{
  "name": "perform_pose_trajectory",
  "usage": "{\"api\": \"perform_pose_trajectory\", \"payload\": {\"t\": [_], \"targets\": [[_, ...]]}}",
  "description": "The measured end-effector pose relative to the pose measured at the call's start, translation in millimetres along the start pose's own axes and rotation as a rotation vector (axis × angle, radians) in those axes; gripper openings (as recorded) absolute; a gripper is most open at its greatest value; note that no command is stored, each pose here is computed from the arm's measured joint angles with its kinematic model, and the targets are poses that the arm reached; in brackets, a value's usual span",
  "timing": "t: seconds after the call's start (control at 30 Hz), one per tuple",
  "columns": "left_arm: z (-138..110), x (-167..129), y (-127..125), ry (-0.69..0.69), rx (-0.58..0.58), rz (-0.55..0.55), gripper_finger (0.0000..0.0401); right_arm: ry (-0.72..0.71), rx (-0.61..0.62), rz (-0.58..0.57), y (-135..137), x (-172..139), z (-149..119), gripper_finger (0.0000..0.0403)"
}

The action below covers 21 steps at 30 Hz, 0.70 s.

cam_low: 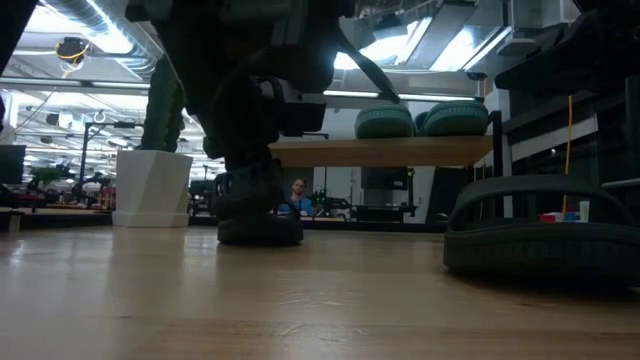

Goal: Pick and place slides into the shelf
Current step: Put the left black slide on the shelf

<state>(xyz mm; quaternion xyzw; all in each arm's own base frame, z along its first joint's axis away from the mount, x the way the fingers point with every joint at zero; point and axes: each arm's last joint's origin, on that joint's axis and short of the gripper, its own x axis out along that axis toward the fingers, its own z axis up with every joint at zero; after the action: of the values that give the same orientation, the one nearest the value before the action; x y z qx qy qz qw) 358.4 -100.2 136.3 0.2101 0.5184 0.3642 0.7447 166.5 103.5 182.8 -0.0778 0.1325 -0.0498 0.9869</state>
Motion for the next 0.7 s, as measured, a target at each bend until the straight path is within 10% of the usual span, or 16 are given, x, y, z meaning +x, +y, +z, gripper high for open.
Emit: {"api": "perform_pose_trajectory", "payload": {"t": [0.7], "targets": [[-0.8, 2.5, 4.0, 0.008, 0.021, 0.036, 0.0137, 0.003, -0.002, -0.001, -0.1, 0.0, -0.3, 0.0011]]}}
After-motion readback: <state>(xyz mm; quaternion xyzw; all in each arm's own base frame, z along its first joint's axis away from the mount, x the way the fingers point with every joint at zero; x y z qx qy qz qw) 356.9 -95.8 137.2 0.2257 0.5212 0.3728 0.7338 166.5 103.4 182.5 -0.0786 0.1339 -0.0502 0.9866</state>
